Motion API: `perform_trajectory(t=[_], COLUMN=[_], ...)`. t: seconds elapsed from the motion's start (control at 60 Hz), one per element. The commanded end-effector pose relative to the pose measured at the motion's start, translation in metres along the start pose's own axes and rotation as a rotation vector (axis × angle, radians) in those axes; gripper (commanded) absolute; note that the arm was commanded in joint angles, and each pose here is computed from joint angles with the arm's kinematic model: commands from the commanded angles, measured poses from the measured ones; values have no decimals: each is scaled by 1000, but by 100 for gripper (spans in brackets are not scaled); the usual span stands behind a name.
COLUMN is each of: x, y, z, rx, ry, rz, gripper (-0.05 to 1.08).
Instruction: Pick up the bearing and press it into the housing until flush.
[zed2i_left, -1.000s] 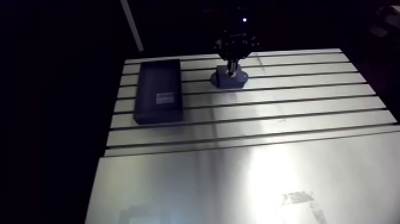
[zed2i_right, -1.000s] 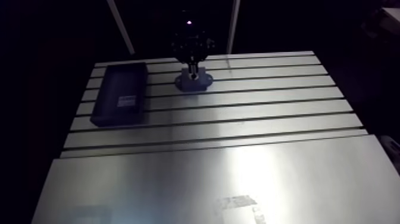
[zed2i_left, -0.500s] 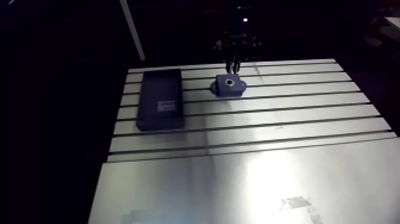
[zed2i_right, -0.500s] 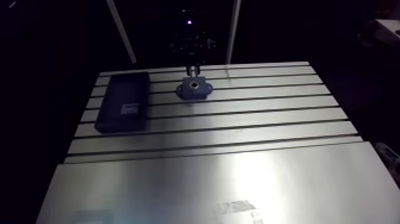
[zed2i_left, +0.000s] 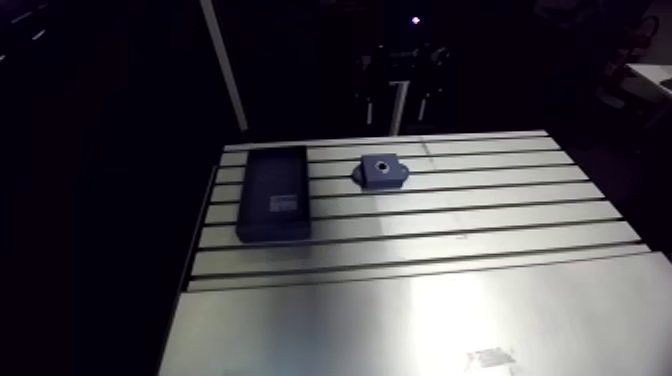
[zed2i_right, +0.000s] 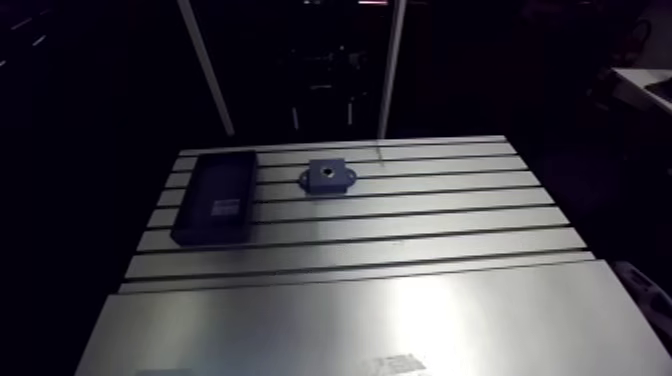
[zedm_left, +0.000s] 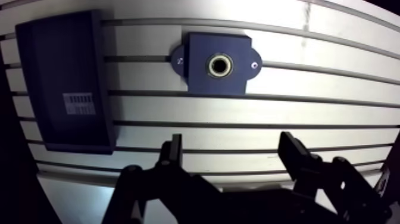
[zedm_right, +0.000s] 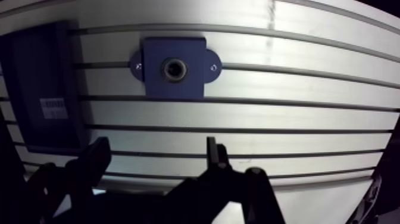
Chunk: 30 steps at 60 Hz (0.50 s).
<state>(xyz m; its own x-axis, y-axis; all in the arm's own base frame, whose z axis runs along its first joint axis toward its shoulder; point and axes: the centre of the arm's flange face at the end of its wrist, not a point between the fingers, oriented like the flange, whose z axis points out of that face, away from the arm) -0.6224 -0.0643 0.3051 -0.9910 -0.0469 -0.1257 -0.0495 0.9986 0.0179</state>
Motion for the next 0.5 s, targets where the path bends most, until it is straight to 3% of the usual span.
perform_trajectory(t=[0.017,0.183,0.5], x=[-17,-37,-72], y=[-5,-18,-30], z=[-78,-130,-171], rx=[3,0,-4], ry=[4,49,118], rz=[4,-14,-26], gripper=[1,1,1])
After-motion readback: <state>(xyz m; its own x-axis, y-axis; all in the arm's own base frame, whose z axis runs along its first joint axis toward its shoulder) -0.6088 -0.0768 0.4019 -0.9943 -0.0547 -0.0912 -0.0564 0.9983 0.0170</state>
